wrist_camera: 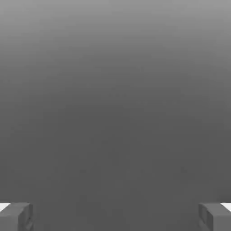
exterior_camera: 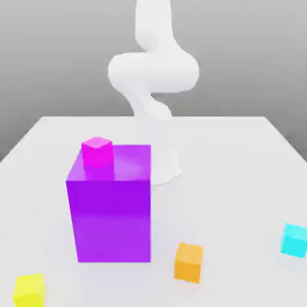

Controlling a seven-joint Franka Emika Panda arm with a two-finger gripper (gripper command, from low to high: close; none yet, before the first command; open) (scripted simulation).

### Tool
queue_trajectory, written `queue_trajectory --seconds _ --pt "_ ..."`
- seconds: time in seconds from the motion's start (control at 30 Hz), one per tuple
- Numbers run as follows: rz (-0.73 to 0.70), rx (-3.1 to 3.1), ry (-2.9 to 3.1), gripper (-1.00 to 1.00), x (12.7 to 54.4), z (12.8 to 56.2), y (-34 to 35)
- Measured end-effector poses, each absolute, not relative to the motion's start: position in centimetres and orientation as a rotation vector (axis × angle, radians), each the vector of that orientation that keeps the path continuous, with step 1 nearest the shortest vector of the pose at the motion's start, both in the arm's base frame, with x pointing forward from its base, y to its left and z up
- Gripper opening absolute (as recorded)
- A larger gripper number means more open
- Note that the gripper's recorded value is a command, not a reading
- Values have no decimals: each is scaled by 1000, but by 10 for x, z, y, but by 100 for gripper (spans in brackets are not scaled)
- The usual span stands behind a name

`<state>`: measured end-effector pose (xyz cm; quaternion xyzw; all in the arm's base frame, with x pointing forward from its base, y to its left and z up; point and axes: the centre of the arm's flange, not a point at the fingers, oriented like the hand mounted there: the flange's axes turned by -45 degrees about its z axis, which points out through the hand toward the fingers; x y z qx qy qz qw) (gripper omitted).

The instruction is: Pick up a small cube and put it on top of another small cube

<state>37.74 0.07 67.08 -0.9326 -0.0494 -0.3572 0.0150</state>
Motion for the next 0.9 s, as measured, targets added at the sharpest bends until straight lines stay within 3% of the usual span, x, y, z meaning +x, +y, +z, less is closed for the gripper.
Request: queue_trajectory --seconds 0.2,0.4,0.63,0.9 --pt "-856 -2890 -568 0 435 562 19" --pt "-619 -2830 -954 0 461 448 47" --pt "-348 -2711 -1389 0 453 322 74" --pt "-36 -2514 -1871 0 412 208 78"
